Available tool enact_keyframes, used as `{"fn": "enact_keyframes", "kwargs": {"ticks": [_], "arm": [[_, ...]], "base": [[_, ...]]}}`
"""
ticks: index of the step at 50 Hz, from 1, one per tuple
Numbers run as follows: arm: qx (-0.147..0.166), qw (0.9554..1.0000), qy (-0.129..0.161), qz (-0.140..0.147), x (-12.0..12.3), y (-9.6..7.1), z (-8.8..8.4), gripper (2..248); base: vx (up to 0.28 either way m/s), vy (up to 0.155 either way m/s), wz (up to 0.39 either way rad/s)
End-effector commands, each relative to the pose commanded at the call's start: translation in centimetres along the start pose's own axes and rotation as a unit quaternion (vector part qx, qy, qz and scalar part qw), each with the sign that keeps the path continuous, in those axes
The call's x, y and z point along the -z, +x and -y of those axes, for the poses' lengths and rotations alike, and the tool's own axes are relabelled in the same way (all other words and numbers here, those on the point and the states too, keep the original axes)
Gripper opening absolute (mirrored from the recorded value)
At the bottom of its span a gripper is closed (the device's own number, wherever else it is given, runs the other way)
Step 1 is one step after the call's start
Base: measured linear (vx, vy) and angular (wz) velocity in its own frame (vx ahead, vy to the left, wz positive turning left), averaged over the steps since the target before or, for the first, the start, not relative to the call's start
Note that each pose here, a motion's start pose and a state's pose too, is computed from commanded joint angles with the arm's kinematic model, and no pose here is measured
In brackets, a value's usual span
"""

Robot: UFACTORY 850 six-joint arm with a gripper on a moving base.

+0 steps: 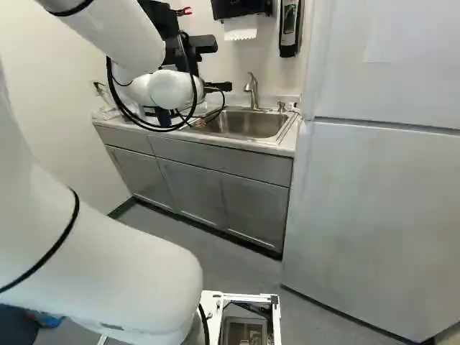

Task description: Rinse the cup and place it in the tray

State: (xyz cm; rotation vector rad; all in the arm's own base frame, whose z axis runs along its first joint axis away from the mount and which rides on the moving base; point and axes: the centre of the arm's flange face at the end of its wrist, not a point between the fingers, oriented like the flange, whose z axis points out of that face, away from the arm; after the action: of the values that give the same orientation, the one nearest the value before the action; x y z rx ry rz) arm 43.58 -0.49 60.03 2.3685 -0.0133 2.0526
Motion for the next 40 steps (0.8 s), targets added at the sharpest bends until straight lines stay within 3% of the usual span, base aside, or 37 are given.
{"fn": "enact_keyframes", "kwargs": {"ticks": [40], "arm": [[0.000, 1.0000, 0.000, 0.000, 0.00, 0.00, 0.00, 247]], "base": [[0.139, 0.025, 0.101]]}}
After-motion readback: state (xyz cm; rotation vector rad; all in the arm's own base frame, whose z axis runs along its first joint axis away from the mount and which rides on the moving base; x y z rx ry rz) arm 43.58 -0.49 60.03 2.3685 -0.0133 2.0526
